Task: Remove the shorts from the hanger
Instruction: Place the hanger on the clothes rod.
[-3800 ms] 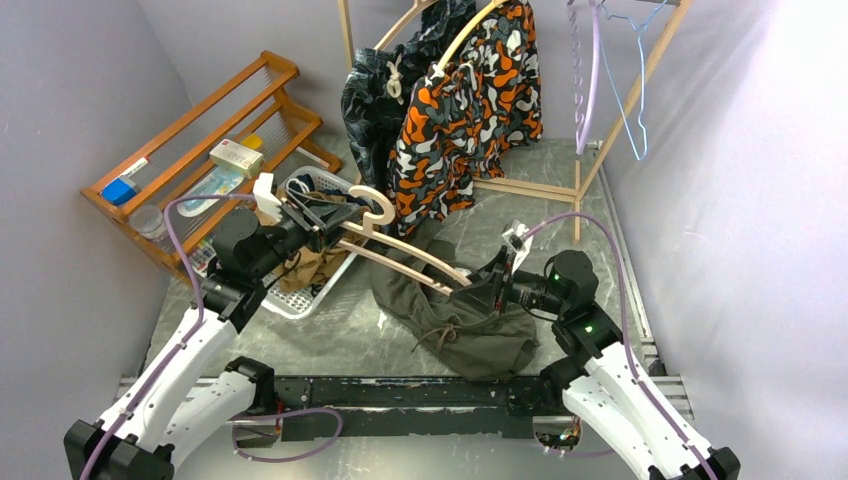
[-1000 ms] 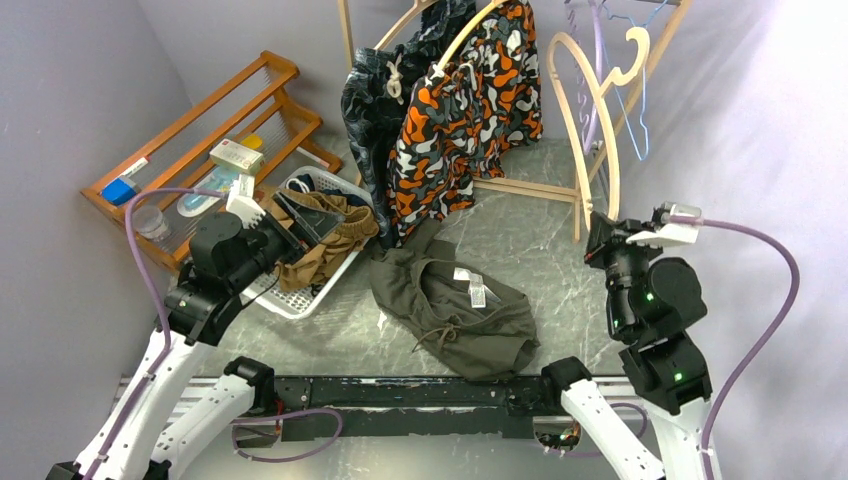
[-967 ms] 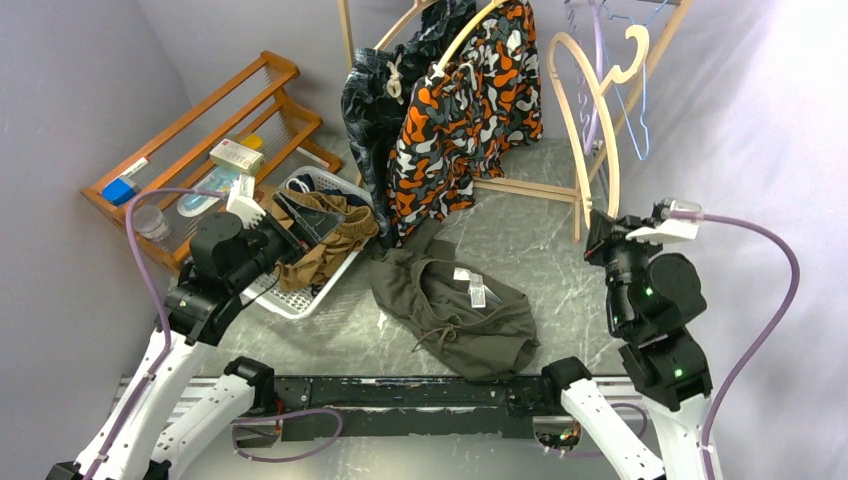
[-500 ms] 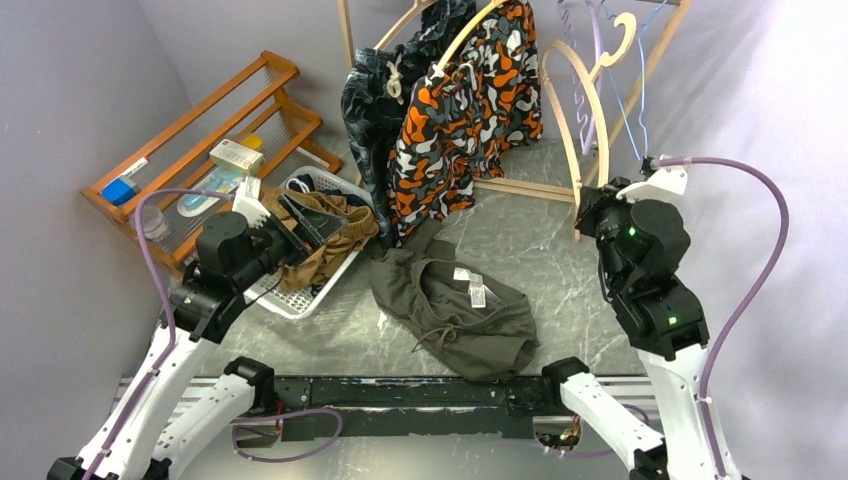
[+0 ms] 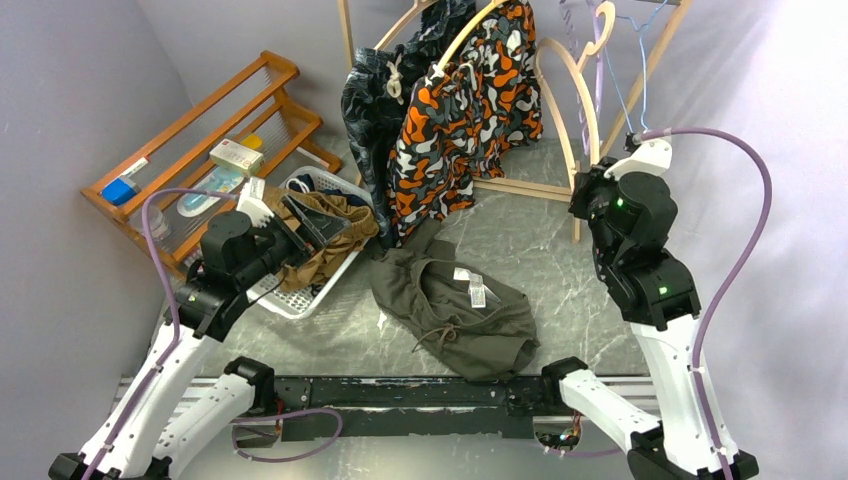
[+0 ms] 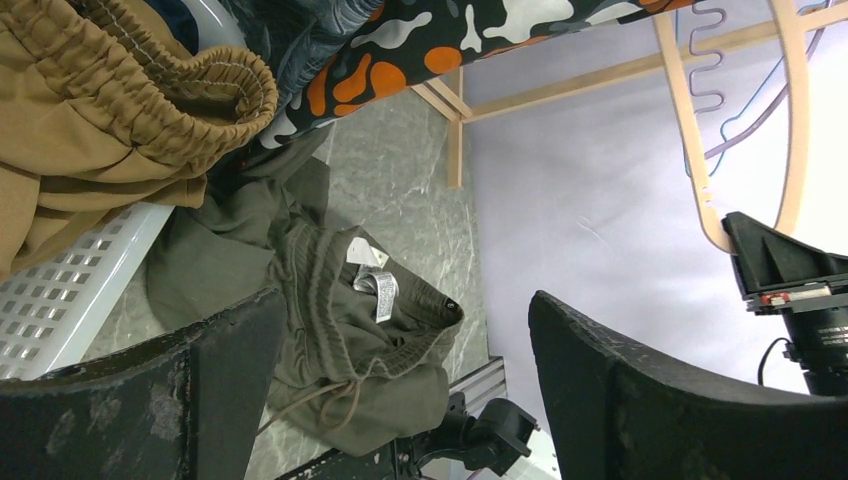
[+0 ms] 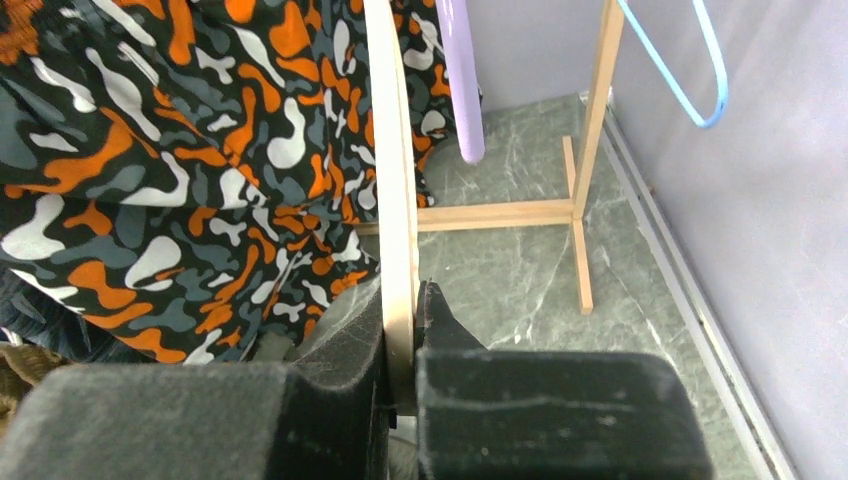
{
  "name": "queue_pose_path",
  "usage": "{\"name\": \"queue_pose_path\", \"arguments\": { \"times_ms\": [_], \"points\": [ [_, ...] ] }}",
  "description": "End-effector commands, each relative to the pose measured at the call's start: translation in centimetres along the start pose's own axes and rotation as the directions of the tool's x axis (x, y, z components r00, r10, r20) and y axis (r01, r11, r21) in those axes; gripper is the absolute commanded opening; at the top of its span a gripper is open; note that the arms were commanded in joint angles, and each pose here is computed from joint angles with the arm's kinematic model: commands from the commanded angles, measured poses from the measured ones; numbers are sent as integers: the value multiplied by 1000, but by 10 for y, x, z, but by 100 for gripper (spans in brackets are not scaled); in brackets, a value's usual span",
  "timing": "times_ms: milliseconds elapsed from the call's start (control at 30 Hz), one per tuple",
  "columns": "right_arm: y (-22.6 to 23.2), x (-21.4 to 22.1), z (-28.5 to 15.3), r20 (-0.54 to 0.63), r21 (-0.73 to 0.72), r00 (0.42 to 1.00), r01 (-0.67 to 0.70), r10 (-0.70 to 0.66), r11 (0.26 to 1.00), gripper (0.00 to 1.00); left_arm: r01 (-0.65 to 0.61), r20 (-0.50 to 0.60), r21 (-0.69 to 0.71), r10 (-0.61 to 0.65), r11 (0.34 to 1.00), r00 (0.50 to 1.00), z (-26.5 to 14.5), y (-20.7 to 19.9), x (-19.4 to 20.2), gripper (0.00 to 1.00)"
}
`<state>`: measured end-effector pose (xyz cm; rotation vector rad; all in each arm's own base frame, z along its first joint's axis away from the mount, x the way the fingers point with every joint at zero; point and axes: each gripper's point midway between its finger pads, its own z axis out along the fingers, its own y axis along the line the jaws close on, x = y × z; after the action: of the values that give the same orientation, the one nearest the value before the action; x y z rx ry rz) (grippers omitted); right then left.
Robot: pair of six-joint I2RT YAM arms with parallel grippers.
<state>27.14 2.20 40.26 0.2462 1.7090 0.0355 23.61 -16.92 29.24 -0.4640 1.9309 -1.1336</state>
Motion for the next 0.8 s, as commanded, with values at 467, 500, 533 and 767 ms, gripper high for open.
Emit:
{"name": "queue_pose_path", "arguments": {
  "times_ms": [467, 500, 533, 767],
  "points": [
    [29, -55, 47, -4, 20, 998, 55, -55, 998, 0, -4, 0, 31, 4, 1000, 1000, -3, -7, -1, 95],
    [30, -57, 49, -7, 18, 999, 53, -53, 998, 0, -4, 2, 32, 4, 999, 1000, -3, -7, -2, 95],
    [32, -59, 50, -7, 15, 999, 52, -52, 999, 0, -3, 4, 34, 3, 999, 1000, -3, -7, -2, 95],
    [28, -65, 56, -11, 62, 998, 61, -60, 996, 0, 1, -14, 34, 0, 999, 1000, 0, -5, 2, 95]
  ]
}}
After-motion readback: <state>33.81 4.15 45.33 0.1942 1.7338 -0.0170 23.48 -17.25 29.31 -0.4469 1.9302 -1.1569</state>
